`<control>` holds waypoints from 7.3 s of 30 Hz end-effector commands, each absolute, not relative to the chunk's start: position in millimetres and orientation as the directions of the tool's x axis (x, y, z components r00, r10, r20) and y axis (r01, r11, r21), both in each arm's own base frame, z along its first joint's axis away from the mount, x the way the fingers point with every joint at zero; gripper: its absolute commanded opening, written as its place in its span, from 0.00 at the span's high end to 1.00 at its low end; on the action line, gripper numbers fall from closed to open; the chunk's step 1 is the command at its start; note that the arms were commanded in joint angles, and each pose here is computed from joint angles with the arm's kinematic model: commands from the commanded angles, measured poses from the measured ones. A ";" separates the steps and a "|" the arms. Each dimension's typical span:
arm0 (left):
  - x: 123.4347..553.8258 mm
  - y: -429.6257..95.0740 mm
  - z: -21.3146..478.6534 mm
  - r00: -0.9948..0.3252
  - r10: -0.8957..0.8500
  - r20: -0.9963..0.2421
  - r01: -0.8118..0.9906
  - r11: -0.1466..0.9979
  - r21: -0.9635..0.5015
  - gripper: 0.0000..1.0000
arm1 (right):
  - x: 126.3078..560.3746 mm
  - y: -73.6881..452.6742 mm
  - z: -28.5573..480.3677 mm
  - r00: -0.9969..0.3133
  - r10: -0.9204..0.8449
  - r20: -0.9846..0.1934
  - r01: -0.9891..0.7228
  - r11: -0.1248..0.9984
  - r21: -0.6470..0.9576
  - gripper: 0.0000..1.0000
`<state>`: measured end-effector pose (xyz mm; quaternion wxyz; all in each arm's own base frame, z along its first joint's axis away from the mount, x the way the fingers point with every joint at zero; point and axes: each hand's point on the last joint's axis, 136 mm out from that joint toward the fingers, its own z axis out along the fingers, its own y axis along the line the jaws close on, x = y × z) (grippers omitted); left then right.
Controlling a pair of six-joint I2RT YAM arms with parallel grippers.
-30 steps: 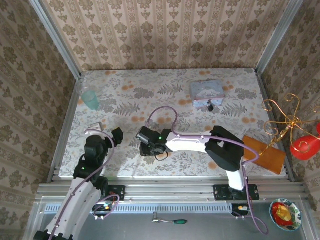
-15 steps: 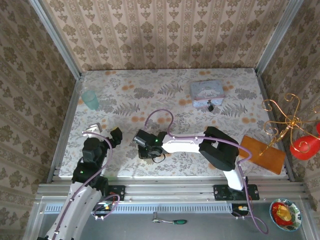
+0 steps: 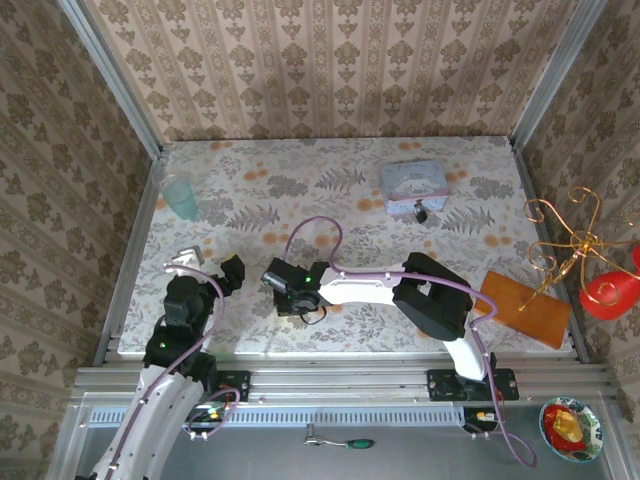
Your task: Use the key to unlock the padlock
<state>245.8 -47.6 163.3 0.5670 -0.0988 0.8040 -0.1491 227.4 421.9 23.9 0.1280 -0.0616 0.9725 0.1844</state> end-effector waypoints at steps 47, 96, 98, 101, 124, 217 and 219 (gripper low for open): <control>254.8 -60.5 151.1 -0.410 -0.321 -0.854 0.029 0.931 -0.364 0.00 | 248.7 400.1 76.8 -0.850 -0.095 -0.518 -0.256 0.934 0.249 1.00; 234.2 -189.5 166.8 -0.862 -0.324 -0.391 0.110 0.632 -0.767 0.67 | 250.5 433.3 159.3 -0.636 0.050 -0.770 -0.461 0.776 0.431 1.00; 236.0 -191.1 168.8 -0.862 -0.318 -0.396 0.119 0.632 -0.766 0.72 | 250.9 433.1 159.1 -0.635 0.050 -0.771 -0.459 0.778 0.429 1.00; 237.6 -193.5 170.4 -0.864 -0.312 -0.396 0.123 0.631 -0.766 0.80 | 251.1 432.0 159.8 -0.634 0.049 -0.772 -0.458 0.781 0.426 1.00; 247.5 -177.8 170.2 -0.827 -0.415 -0.380 0.015 0.659 -0.752 1.00 | 261.7 391.0 181.7 -0.585 0.162 -0.795 -0.458 0.743 0.488 0.61; 260.7 -170.9 225.6 -0.688 -0.368 -0.625 0.277 0.663 -0.695 0.30 | 252.3 367.7 197.8 -0.475 0.186 -0.860 -0.648 0.587 0.485 1.00; 262.3 -170.3 224.4 -0.689 -0.362 -0.628 0.273 0.674 -0.687 0.30 | 251.6 357.6 205.0 -0.471 0.159 -0.868 -0.635 0.622 0.459 1.00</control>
